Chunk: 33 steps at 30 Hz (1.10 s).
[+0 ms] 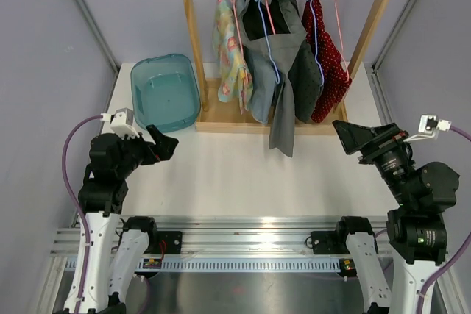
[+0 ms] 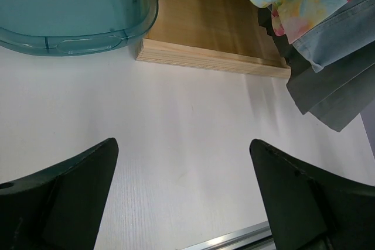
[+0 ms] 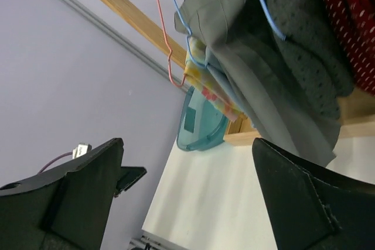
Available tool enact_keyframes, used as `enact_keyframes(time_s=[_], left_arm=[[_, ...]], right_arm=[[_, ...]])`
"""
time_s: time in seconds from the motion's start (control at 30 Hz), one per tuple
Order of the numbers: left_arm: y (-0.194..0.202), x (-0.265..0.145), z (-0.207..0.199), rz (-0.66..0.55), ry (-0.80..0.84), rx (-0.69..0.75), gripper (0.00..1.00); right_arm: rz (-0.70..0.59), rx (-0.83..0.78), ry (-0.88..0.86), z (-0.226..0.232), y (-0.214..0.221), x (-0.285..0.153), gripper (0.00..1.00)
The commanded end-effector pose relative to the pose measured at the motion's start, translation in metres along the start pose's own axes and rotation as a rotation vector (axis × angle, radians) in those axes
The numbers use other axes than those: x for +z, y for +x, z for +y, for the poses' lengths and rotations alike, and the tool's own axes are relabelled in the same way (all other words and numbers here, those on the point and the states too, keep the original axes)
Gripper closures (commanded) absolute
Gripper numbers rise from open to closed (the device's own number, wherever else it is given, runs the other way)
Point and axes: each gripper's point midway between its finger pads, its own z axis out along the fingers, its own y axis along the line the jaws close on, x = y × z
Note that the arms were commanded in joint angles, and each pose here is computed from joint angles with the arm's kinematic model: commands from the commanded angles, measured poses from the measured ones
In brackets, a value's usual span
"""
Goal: Remove the skirt from the hanger
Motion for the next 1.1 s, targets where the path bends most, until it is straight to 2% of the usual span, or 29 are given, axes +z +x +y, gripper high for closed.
enact_keyframes(time_s=[0.0,0.1,0.17,0.33,0.37,0.4,0.53,0.57,0.6,0.67,0.83,0.93,0.97,1.07], left_arm=[[-0.007,0.000,-0.004,-0.018,0.015,0.018,0.01],[-0.004,0.003,-0.004,-0.003,0.018,0.015,0.01],[-0.003,0.005,-0.003,0.007,0.021,0.012,0.01],[0.003,0.014,-0.001,0.049,0.022,-0.005,0.01],[0.003,0.014,0.000,0.053,0.020,-0.005,0.01],[0.003,0.015,-0.001,0.056,0.026,-0.006,0.01],[0.004,0.015,0.000,0.054,0.023,-0.008,0.01],[0.003,0.014,-0.001,0.046,0.023,-0.007,0.01],[0.004,0.014,0.000,0.047,0.021,-0.009,0.01],[0.003,0.014,-0.001,0.042,0.023,-0.009,0.01],[0.003,0.015,-0.001,0.046,0.028,-0.014,0.01],[0.002,0.016,0.000,0.043,0.027,-0.018,0.01],[0.002,0.016,0.001,0.044,0.025,-0.019,0.01],[0.002,0.016,0.001,0.042,0.023,-0.022,0.01]], right_arm=[[-0.098,-0.187,-0.019,0.022,-0.037,0.002,0.01],[-0.172,-0.310,0.040,0.028,-0.078,0.022,0.01],[-0.172,-0.394,0.076,0.027,-0.099,0.042,0.01],[-0.182,-0.480,0.182,0.014,-0.161,0.127,0.02],[-0.146,-0.473,0.218,-0.009,-0.162,0.156,0.02],[-0.178,-0.490,0.209,-0.001,-0.177,0.164,0.02],[-0.115,-0.504,0.241,-0.033,-0.183,0.222,0.06],[-0.070,-0.495,0.267,-0.056,-0.176,0.244,0.07],[-0.079,-0.507,0.256,-0.052,-0.182,0.249,0.07],[-0.037,-0.508,0.285,-0.076,-0.175,0.269,0.07],[0.007,-0.490,0.293,-0.104,-0.162,0.292,0.09],[0.039,-0.468,0.298,-0.119,-0.149,0.300,0.14],[0.055,-0.460,0.306,-0.127,-0.143,0.301,0.21],[0.057,-0.447,0.303,-0.131,-0.139,0.304,0.52]])
